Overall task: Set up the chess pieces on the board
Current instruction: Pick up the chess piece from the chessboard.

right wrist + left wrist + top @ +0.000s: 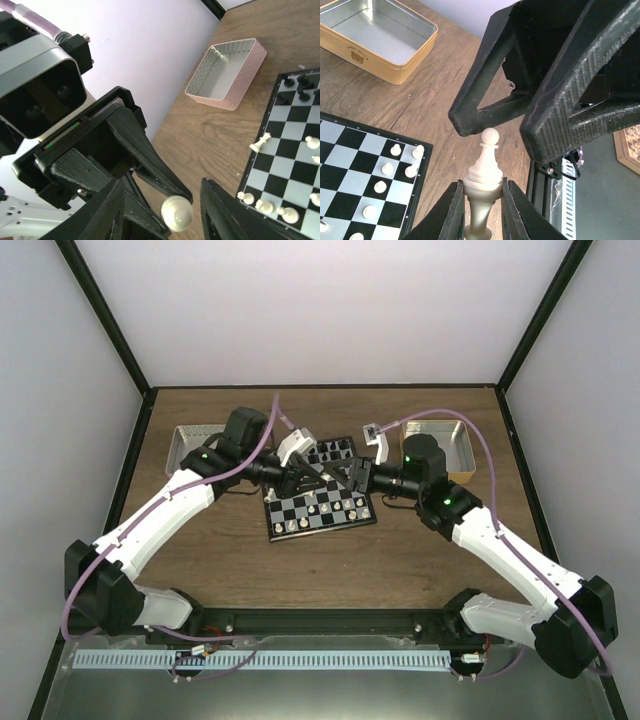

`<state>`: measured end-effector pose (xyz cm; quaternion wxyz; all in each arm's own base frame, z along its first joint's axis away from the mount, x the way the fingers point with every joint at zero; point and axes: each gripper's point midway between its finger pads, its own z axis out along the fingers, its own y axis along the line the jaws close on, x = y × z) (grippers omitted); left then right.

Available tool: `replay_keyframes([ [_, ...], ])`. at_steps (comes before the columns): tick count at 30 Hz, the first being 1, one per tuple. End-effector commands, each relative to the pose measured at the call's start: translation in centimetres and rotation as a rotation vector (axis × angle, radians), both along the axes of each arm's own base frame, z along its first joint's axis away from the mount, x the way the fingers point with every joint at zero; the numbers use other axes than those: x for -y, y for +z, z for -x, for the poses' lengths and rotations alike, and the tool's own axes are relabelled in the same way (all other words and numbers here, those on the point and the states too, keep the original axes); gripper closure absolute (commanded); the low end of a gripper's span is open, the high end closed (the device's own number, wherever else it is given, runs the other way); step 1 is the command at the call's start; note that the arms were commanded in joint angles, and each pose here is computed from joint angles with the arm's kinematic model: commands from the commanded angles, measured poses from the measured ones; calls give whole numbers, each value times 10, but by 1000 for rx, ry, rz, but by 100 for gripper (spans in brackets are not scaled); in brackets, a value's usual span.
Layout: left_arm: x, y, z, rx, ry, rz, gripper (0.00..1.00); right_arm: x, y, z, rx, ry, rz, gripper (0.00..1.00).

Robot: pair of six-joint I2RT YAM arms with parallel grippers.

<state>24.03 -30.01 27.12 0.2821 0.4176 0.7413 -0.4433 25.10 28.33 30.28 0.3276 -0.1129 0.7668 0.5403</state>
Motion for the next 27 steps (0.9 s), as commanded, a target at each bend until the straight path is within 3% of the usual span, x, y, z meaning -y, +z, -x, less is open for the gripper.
replay_keyframes([
  [1,1,6,6,28,-36,27,81,3,13,8,26,26,-22,60],
  [14,2,9,7,31,-44,37,81,4,1,9,12,27,1,62],
  [27,3,11,7,34,-48,46,81,3,-4,9,-5,25,-3,74],
])
